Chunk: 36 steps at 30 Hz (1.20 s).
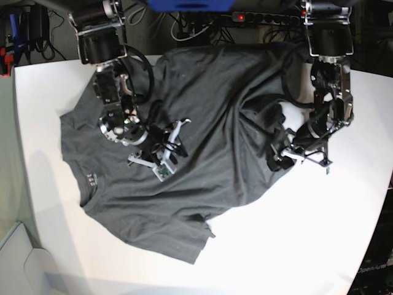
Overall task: Layout the t-shirt on the table in an organized manner, then fold the t-shirt properly
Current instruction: 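Move the left gripper over the t-shirt toward the right gripper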
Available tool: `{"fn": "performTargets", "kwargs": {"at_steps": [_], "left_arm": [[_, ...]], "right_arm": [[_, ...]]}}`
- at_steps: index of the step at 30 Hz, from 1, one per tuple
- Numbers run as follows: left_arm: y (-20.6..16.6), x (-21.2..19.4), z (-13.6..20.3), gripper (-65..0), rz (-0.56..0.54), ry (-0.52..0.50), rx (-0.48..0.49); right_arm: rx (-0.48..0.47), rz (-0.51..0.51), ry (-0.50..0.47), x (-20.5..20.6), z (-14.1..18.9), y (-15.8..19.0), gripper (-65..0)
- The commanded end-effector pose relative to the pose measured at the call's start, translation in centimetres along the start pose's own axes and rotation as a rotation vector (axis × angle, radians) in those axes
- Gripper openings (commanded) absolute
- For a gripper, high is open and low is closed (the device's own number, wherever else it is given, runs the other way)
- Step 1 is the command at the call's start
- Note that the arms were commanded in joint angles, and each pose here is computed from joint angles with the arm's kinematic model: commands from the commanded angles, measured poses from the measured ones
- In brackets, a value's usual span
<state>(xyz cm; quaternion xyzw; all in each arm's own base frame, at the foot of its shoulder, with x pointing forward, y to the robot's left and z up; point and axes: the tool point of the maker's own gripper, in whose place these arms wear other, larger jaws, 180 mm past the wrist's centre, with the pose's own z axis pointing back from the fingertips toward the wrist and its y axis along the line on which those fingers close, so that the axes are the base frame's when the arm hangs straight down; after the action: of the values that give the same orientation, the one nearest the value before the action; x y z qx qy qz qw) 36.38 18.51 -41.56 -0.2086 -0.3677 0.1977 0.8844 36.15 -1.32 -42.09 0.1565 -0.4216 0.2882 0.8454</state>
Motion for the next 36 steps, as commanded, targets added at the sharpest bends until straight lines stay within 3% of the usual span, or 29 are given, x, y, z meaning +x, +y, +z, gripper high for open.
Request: {"fn": "performTargets", "kwargs": {"at_steps": [1,6,7,10,14,22,26,31,36], "left_arm": [[0.1,-0.7,-0.1,-20.6,-0.008,0.036,0.009],[0.1,0.6,-0.4,-59.6,-0.028,0.022,0.022],[0.4,0.9,-0.6,-65.0,-0.04,0.023,0.037],[0.7,2.2,-0.8,-62.0,-0.099,0.007,0.078],[-0.4,5.8,-0.5,-64.8,-0.206,-0.045,0.112],[-5.1,12.4,2.4,-64.6,-0.619,-0.176,0.296],[-9.5,10.7,2.0,-64.5,-0.827,-0.19,0.333],[-14.3,3.6,0.4,-64.1,-1.116,-0.143,0.336],[-16.0,-0.5,0.6,-64.0,-1.33,-0.139,0.381]], "right_arm": [[-0.011,0.007,-0.064,2.2,0.2,-0.8,-45.3],[-0.018,0.018,-0.056,1.9,0.4,-1.3,-45.4],[-0.02,0.016,-0.056,1.9,0.5,-1.4,-45.4],[-0.02,0.016,-0.056,1.9,0.5,-1.4,-45.4],[-0.021,0.017,-0.055,1.8,0.5,-1.5,-45.4],[-0.032,0.027,-0.042,1.3,0.8,-2.2,-45.5],[-0.033,0.026,-0.033,1.1,0.8,-2.2,-45.5],[-0.033,0.027,-0.013,0.8,0.8,-2.2,-45.6],[-0.043,0.036,-0.006,0.6,1.1,-2.8,-45.6]]}}
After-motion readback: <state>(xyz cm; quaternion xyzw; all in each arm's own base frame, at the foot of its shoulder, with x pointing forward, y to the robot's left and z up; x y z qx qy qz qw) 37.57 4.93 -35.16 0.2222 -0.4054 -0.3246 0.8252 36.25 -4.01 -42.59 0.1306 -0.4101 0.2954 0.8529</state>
